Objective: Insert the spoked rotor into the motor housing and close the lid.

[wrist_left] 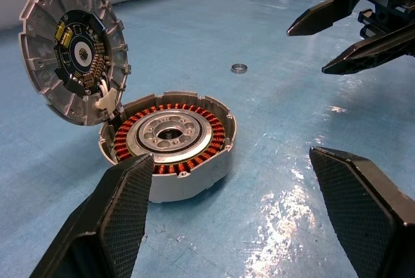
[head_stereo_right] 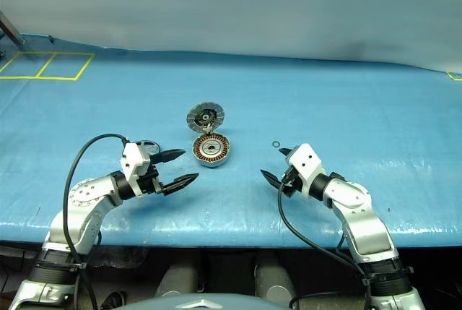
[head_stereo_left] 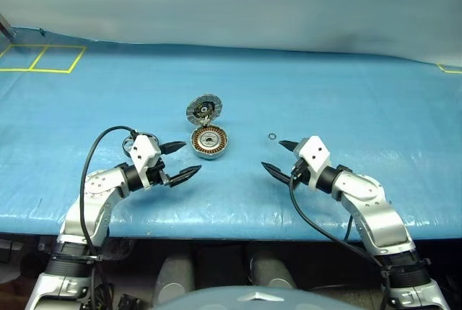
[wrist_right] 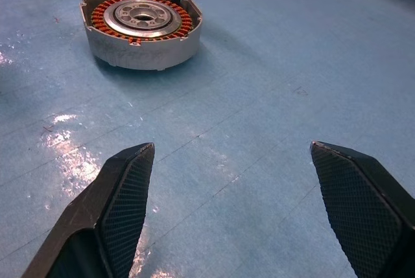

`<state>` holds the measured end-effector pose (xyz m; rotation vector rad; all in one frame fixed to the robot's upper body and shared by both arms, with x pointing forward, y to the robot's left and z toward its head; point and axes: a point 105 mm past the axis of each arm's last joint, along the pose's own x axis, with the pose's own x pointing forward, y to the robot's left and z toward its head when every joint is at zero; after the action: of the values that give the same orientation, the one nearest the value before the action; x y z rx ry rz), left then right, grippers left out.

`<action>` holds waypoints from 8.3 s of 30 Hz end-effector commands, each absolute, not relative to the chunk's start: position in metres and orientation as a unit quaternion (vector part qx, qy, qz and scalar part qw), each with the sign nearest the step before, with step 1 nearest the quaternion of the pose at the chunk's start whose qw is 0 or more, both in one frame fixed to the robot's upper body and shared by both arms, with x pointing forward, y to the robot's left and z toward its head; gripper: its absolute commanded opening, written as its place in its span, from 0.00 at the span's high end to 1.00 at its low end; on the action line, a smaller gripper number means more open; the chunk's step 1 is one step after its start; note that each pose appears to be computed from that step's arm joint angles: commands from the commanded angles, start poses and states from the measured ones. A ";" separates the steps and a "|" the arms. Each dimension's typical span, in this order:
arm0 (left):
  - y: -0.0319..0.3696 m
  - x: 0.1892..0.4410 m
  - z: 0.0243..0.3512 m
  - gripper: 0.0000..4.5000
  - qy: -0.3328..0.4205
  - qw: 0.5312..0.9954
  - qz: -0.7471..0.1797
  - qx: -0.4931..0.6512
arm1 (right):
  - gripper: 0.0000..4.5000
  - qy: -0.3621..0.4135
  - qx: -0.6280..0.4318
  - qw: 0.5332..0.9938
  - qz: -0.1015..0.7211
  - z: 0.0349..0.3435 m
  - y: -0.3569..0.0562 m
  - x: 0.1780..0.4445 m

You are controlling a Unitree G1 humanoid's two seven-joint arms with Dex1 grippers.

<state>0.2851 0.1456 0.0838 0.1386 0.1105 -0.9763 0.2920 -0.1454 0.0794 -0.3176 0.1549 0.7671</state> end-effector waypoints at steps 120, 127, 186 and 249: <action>0.082 0.356 0.116 0.30 0.165 0.269 -0.599 0.736 | 0.10 0.101 -0.216 0.879 0.413 0.089 -0.141 0.276; 0.083 0.357 0.125 0.30 0.162 0.274 -0.597 0.737 | 0.10 0.103 -0.215 0.879 0.413 0.088 -0.140 0.277; 0.075 0.365 0.101 0.30 0.160 0.282 -0.593 0.737 | 0.10 0.097 -0.210 0.880 0.414 0.090 -0.135 0.278; 0.032 0.325 0.100 0.54 -0.050 0.181 -0.667 0.721 | 0.10 0.084 -0.166 0.923 0.337 0.076 -0.148 0.264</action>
<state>0.3275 0.0410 0.0901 2.0054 -0.0578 -1.8919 0.2624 -0.1474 0.0622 -0.3278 0.2339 0.7062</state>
